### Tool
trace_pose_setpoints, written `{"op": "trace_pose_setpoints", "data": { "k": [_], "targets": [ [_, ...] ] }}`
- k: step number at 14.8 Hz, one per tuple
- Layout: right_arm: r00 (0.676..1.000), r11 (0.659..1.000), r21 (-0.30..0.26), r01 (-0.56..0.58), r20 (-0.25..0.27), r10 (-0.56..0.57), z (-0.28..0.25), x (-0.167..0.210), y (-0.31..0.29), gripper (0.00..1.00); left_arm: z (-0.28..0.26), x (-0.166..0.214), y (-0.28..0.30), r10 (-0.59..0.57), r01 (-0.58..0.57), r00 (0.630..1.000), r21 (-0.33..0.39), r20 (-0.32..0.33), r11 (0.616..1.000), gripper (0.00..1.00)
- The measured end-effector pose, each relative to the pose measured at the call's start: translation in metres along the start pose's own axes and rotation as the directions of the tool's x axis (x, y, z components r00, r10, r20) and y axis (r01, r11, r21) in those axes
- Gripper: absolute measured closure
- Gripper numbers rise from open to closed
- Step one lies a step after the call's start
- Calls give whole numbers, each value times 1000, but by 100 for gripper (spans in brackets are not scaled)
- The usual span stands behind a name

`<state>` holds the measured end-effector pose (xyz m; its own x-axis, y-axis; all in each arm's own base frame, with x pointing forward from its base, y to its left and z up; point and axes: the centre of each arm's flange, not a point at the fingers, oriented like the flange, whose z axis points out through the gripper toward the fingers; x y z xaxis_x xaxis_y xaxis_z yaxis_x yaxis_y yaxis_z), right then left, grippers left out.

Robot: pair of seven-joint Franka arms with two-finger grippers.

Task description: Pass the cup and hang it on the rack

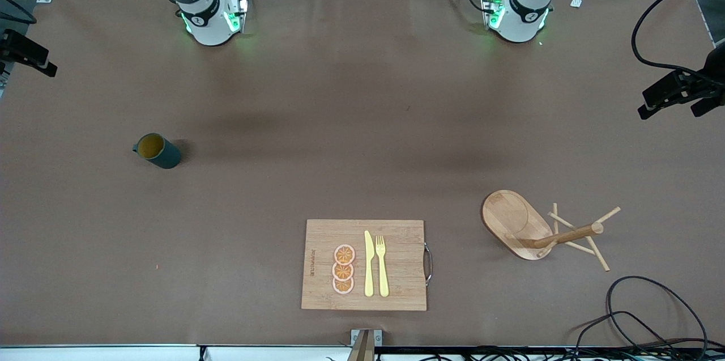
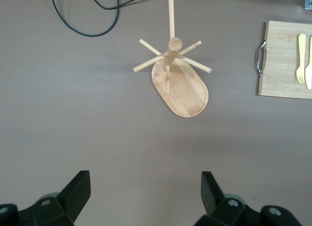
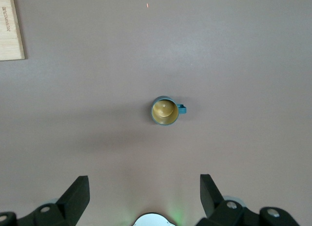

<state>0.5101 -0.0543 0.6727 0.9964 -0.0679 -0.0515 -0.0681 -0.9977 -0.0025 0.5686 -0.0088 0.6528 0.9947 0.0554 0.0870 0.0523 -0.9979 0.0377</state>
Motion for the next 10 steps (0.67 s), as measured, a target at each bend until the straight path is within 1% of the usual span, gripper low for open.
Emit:
{"op": "trace_pose_setpoints", "data": {
  "k": [4,10],
  "targets": [
    [1000,1000,3,31,-6,-31,3,2,2,0,3,1,7,13,-13,1000,-1,6,1000,0],
    [999,999,7,34,-3,-34,8,3,3,0,5,2,6,10,-10,1000,-1,9,1000,0]
  ]
}}
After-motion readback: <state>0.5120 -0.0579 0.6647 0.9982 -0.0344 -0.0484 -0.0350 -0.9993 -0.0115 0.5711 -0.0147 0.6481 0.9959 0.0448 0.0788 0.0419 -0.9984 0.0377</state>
